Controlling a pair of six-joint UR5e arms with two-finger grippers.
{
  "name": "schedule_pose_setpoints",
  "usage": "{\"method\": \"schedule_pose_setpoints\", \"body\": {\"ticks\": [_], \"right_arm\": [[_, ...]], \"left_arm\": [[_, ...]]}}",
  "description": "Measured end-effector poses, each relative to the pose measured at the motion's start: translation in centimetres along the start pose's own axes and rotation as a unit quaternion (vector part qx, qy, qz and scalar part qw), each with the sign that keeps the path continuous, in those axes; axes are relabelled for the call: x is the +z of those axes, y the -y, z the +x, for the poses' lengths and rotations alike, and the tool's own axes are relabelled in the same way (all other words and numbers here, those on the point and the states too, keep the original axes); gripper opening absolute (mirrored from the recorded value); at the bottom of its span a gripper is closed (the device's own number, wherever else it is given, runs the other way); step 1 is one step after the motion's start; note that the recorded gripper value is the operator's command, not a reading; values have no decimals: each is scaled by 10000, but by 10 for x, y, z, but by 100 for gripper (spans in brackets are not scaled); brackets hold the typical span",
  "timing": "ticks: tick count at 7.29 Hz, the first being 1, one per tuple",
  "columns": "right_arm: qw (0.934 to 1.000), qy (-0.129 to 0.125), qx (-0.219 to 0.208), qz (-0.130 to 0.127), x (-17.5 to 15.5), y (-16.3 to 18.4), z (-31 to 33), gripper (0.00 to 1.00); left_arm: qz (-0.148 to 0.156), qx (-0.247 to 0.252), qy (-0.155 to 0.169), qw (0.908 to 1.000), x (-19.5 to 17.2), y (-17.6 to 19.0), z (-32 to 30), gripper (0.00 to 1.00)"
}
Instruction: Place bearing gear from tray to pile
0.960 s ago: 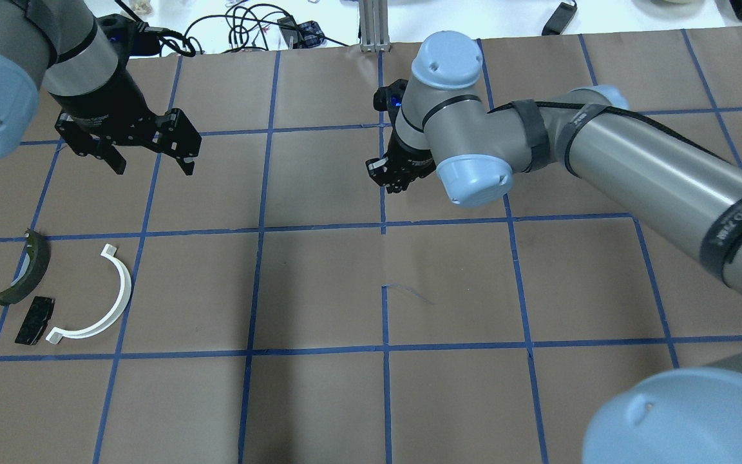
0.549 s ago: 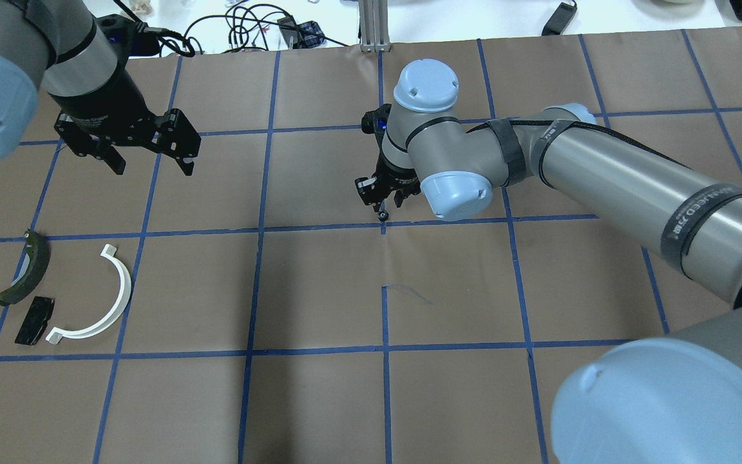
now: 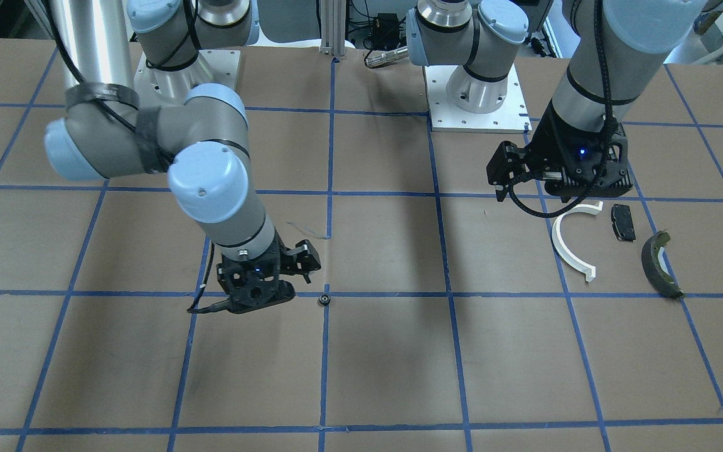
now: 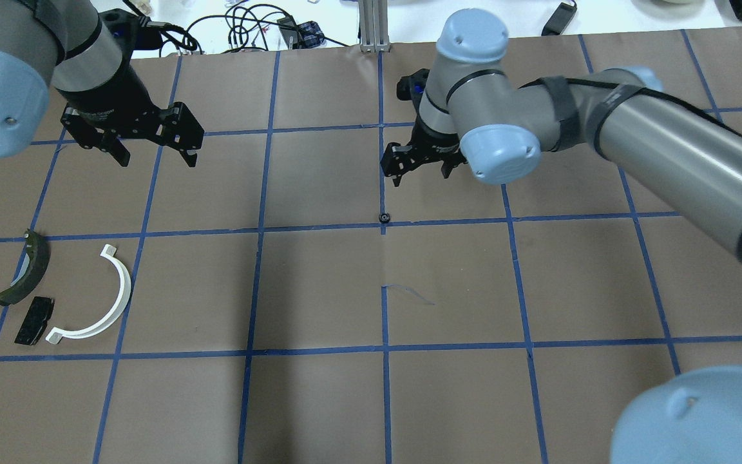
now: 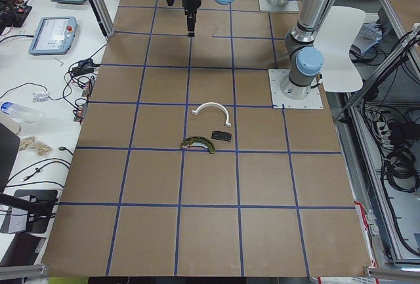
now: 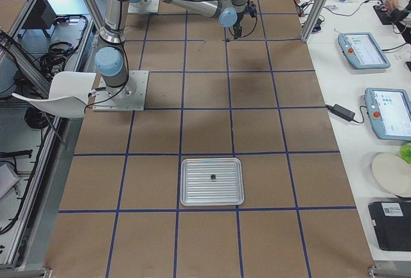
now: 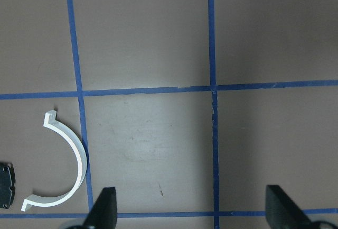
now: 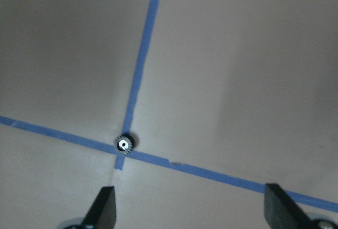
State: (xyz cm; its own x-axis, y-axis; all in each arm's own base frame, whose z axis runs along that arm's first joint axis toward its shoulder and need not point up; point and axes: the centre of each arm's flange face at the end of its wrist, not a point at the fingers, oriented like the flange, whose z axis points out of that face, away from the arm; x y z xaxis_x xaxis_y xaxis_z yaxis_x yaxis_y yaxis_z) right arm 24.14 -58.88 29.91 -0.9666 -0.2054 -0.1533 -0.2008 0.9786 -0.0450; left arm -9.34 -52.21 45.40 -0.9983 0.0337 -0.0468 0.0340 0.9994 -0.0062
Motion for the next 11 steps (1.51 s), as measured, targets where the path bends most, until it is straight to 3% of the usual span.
{"method": "schedule_pose_setpoints", "body": {"ticks": [3, 4, 7, 9, 11], "right_arm": [[9972, -117, 552, 495, -101, -14, 161, 100], [9955, -171, 786, 493, -117, -28, 216, 100], [9941, -441, 993, 47, -131, -92, 365, 100], [9965, -652, 527, 43, -133, -138, 454, 100], [9936, -894, 640, 260, -117, -185, 550, 100]], "left_arm": [[149, -84, -292, 9994, 14, 22, 23, 100], [335, -114, -419, 9985, 26, 36, 49, 100], [337, 11, -539, 9980, 92, 72, 150, 100], [250, 143, -527, 9982, 136, 83, 206, 100], [89, 286, -495, 9983, 173, 86, 247, 100]]}}
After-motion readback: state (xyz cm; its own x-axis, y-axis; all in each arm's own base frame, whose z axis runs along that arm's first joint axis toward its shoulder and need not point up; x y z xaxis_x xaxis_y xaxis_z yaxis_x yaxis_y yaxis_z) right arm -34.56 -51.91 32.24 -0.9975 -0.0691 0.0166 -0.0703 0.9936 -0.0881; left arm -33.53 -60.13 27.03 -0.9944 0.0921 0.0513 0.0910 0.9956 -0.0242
